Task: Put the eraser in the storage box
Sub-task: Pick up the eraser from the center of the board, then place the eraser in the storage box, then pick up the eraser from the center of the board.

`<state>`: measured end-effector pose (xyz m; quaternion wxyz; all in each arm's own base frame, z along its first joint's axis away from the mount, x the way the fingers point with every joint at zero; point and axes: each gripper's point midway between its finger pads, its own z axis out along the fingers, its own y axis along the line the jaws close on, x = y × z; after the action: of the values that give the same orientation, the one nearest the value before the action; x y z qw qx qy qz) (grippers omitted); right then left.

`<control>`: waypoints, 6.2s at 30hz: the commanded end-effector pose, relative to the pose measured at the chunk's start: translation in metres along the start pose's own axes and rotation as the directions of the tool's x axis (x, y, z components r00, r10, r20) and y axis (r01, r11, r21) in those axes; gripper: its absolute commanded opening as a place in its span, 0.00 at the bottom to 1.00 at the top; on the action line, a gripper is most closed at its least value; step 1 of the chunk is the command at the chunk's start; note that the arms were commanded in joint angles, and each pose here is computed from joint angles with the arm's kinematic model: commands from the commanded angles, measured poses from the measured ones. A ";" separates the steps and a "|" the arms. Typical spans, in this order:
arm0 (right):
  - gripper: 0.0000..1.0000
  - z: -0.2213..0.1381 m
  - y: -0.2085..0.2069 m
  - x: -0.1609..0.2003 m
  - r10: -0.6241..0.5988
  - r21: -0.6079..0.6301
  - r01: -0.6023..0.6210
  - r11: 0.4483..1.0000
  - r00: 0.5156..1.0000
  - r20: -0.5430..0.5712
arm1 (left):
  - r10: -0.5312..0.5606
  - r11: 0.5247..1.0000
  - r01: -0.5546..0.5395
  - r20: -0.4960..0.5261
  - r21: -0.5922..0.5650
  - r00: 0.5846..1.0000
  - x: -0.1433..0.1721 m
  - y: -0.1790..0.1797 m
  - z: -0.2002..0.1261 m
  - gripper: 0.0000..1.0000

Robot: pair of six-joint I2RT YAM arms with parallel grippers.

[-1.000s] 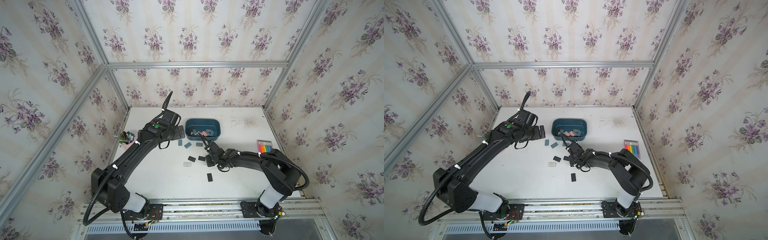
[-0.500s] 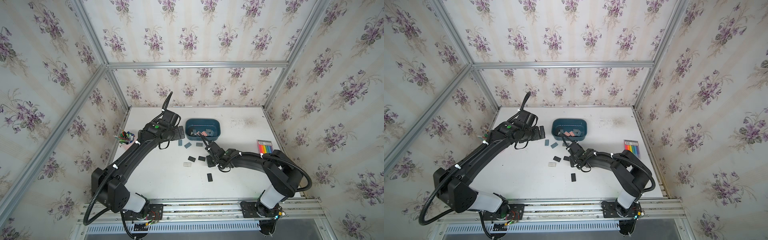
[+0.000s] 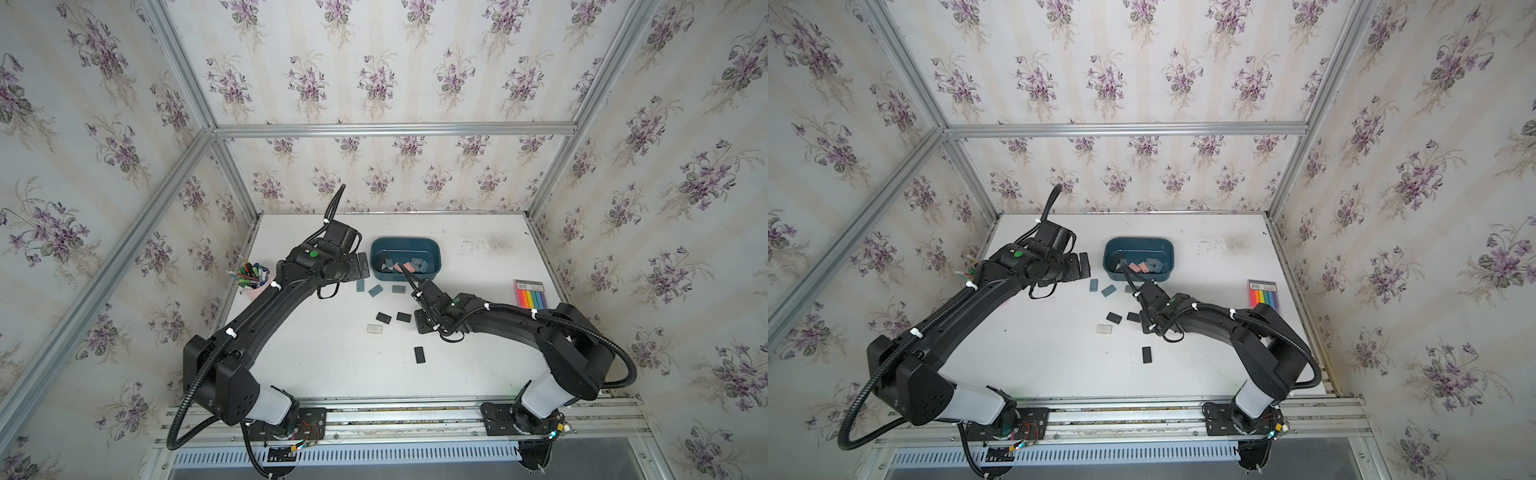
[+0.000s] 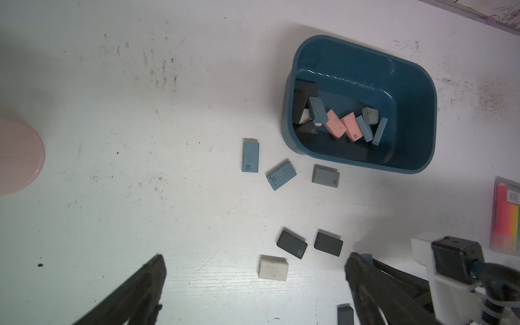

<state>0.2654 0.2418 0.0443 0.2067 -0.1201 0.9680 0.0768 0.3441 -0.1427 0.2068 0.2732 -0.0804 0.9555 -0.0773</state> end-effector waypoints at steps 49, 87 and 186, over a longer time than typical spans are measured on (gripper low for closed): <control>0.20 0.063 -0.028 -0.199 0.035 -0.023 -0.034 0.999 0.999 0.025 | -0.047 0.999 0.046 -0.295 -0.012 0.954 0.103 0.008 0.062 1.00; 0.98 -0.115 -0.014 -0.219 0.133 -0.238 -0.033 0.971 0.898 0.419 | -0.251 0.966 0.220 -0.289 -0.138 0.924 0.150 -0.013 0.056 1.00; 1.00 -0.106 -0.009 -0.052 0.079 -0.231 -0.010 0.973 0.954 0.289 | -0.481 0.828 0.353 -0.229 -0.436 0.846 0.170 0.008 0.092 0.07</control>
<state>0.2804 0.2249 0.1637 0.3295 -0.1261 0.9110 0.2135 0.2489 -0.1924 0.0364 0.0478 -0.3684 0.9284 0.0052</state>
